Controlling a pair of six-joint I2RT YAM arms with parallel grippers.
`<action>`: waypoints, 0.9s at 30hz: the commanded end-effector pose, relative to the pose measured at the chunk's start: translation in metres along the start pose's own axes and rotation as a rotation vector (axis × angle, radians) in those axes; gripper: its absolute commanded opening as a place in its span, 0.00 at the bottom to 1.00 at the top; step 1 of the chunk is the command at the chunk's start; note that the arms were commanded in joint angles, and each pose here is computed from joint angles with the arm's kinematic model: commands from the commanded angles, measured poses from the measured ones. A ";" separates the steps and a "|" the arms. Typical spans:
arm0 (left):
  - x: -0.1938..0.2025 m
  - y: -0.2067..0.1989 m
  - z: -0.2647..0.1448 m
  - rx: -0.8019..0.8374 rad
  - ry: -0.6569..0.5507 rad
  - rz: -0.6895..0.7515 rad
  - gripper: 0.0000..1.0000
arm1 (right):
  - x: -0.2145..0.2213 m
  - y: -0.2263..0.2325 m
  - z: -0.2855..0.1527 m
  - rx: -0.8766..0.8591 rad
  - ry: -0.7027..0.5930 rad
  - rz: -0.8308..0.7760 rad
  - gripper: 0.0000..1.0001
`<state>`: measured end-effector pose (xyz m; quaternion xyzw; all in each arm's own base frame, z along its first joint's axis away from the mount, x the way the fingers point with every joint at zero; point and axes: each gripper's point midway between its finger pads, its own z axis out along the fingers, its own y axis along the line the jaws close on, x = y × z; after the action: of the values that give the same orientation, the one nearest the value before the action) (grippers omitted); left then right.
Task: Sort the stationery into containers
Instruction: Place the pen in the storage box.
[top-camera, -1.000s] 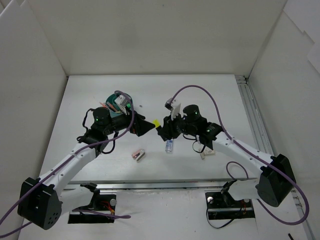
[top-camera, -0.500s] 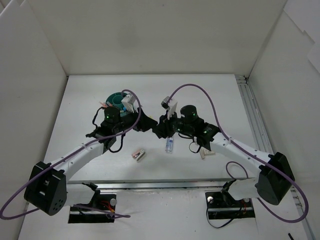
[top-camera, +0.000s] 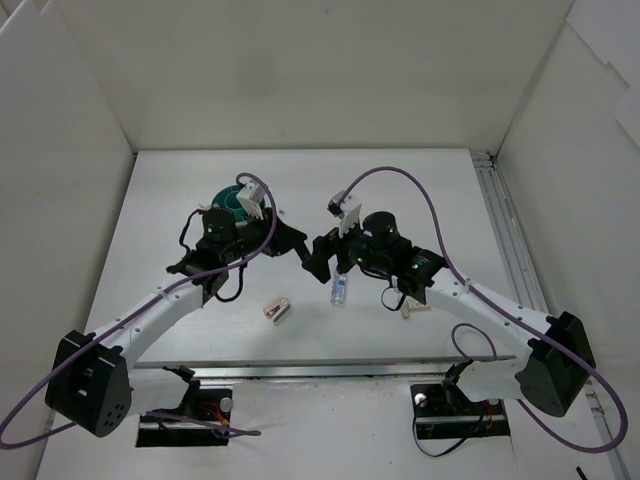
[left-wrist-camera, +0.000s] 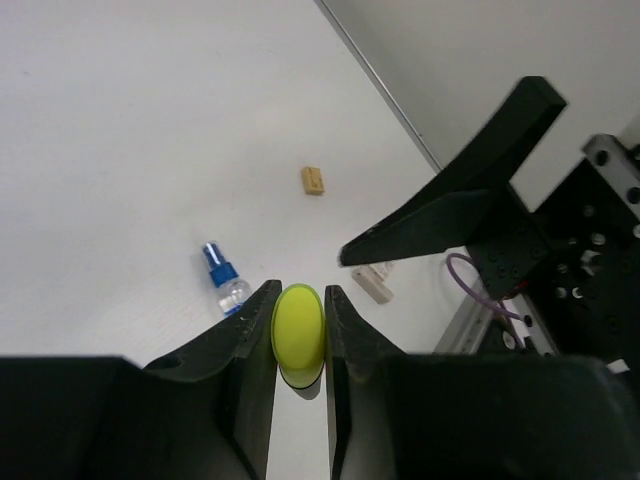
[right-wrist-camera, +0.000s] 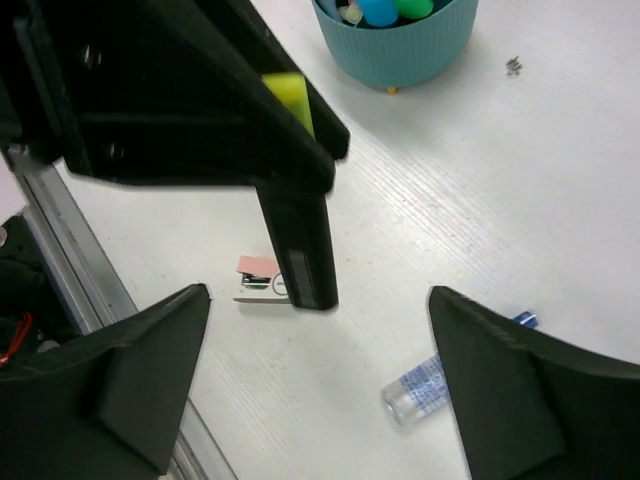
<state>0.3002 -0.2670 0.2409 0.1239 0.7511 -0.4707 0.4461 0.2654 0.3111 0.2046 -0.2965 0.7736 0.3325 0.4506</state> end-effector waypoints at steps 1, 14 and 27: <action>-0.067 -0.003 -0.020 -0.069 -0.164 0.153 0.00 | -0.047 0.001 -0.024 0.038 -0.147 -0.016 0.94; -0.178 0.087 -0.036 -0.341 -0.369 0.645 0.00 | 0.005 -0.049 -0.071 0.219 -0.082 0.023 0.98; -0.184 0.164 0.010 -0.366 -0.287 0.679 0.00 | 0.017 -0.075 -0.069 0.279 -0.017 0.044 0.98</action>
<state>0.4968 -0.1484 0.2087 0.1969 0.7466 -0.1919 0.6058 0.2676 0.2098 0.1807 -0.2150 0.8264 0.2376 0.4630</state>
